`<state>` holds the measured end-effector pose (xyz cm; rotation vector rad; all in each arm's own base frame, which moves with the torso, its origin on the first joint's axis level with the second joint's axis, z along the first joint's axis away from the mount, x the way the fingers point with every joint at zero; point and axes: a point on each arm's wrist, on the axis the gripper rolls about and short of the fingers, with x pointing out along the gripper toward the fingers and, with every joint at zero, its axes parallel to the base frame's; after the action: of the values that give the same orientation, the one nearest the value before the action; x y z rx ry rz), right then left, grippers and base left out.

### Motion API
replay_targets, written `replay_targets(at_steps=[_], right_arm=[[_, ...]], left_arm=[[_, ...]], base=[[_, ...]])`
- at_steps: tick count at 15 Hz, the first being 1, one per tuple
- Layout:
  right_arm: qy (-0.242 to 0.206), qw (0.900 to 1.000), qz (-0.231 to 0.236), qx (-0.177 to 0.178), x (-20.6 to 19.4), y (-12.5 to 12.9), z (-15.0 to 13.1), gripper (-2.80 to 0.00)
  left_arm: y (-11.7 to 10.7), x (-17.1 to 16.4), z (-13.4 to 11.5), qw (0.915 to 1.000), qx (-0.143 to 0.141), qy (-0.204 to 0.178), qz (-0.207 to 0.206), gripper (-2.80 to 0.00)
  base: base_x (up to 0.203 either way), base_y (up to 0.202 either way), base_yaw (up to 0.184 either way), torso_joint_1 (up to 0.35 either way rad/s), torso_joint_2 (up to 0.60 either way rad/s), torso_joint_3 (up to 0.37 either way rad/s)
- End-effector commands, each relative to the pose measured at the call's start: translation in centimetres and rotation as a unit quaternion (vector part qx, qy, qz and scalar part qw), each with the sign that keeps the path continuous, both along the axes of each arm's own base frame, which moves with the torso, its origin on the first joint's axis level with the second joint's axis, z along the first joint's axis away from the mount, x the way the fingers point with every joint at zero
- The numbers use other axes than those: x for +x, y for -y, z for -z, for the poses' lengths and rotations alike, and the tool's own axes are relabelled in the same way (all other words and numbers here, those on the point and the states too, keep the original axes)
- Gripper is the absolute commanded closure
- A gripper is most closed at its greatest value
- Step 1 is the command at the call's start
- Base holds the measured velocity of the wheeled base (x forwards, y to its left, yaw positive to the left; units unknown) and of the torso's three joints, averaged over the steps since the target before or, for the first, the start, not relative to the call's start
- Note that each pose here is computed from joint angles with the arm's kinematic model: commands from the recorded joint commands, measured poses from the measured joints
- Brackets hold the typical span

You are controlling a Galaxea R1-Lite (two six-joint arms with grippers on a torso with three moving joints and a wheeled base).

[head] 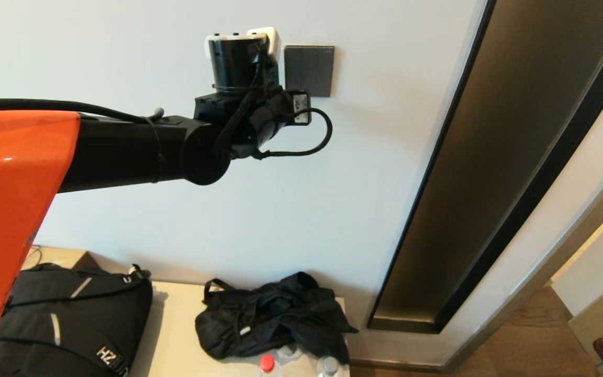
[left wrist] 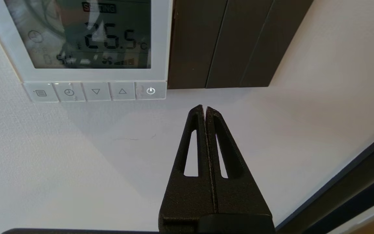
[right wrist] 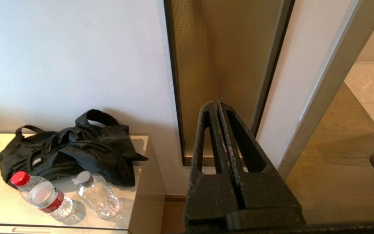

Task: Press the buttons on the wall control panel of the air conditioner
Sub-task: Turn off the central air conditioner

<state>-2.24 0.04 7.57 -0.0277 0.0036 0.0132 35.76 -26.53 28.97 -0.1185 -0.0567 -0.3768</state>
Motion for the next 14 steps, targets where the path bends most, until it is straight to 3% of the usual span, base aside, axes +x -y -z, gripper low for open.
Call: replay_targets(at_steps=[1, 14], right_arm=[[0.0, 1.0, 0.0, -0.001, 0.0, 0.0, 0.0, 0.0], [0.0, 1.0, 0.0, -0.001, 0.0, 0.0, 0.0, 0.0]], left_arm=[[-0.3, 0.2, -0.4, 1.0, -0.006, 0.006, -0.005, 0.0], [-0.8, 2.2, 0.1, 0.9997, -0.007, 0.009, -0.022, 0.0]], base=[[0.0, 0.0, 0.0, 0.0, 0.0, 0.0], [0.0, 0.0, 0.0, 0.0, 0.0, 0.0]])
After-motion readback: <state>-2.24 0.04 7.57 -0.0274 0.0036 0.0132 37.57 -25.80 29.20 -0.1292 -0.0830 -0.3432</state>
